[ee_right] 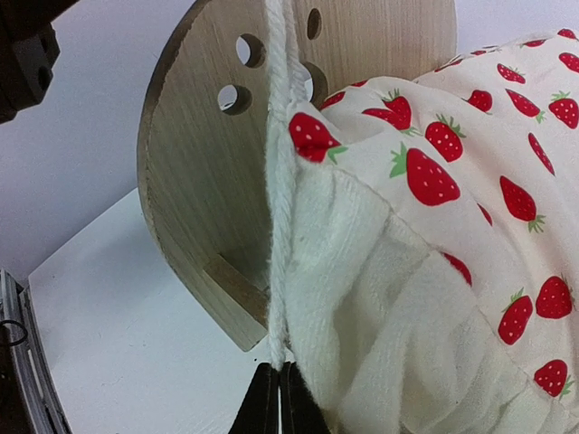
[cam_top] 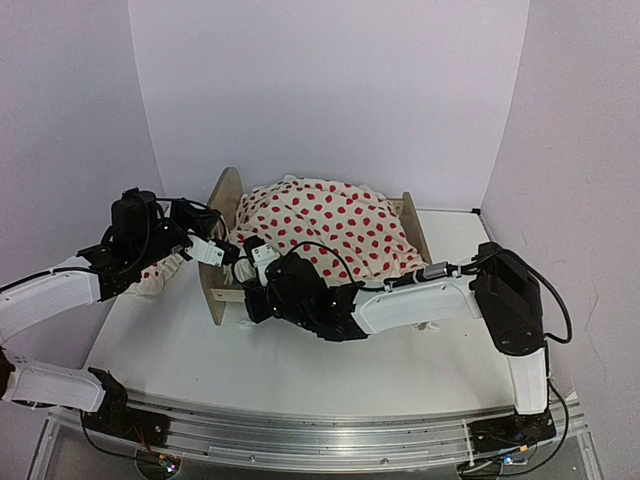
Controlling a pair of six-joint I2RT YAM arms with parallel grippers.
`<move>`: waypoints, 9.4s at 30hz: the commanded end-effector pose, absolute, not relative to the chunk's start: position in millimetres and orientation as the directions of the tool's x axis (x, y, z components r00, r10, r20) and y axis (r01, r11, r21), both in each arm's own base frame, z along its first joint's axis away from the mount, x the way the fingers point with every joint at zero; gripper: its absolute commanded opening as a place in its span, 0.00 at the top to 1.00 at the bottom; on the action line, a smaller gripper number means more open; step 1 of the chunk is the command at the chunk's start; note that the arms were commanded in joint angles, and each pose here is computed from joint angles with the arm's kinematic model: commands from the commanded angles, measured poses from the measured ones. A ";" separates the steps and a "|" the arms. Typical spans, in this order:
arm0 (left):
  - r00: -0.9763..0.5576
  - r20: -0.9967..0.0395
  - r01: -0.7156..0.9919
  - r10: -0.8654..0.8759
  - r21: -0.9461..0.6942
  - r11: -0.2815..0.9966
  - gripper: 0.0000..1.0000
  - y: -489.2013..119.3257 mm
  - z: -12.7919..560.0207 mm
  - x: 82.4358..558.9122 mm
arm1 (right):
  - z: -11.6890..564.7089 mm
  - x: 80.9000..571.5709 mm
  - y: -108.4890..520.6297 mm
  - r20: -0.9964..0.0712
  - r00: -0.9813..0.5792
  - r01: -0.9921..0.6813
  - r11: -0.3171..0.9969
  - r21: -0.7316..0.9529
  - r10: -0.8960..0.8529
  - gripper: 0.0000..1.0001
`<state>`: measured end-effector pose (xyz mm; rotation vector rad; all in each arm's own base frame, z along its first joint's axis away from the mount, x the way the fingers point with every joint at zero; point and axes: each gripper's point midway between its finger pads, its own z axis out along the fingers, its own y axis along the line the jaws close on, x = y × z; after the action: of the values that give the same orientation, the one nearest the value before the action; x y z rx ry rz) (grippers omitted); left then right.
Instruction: Set up the pet bed
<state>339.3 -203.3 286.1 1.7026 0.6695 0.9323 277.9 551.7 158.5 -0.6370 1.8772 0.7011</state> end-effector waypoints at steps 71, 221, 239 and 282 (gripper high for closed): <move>0.277 -0.294 0.857 0.915 0.506 -0.097 0.52 -215.6 116.9 298.3 | 160.7 244.2 496.7 -0.887 -0.442 -0.684 0.690 0.235 -0.136 0.57; 0.312 -0.767 0.950 0.561 0.264 -0.167 0.16 -263.2 232.3 215.8 | 99.0 182.0 542.2 -0.769 -0.609 -0.766 0.399 0.504 -0.196 1.00; 0.700 -0.540 0.675 0.466 0.713 -0.188 0.27 -259.0 159.5 211.7 | 122.7 180.9 540.9 -0.687 -0.674 -0.736 0.326 0.593 -0.272 1.00; 0.618 -0.460 0.703 0.638 0.686 -0.187 1.00 -236.5 109.2 219.4 | 30.9 278.1 489.2 -0.692 -0.397 -0.825 0.565 -0.020 -0.603 0.45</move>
<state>224.6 -236.6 106.6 1.8955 1.0751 -0.0614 274.4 489.8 60.3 -0.8844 2.2108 0.6258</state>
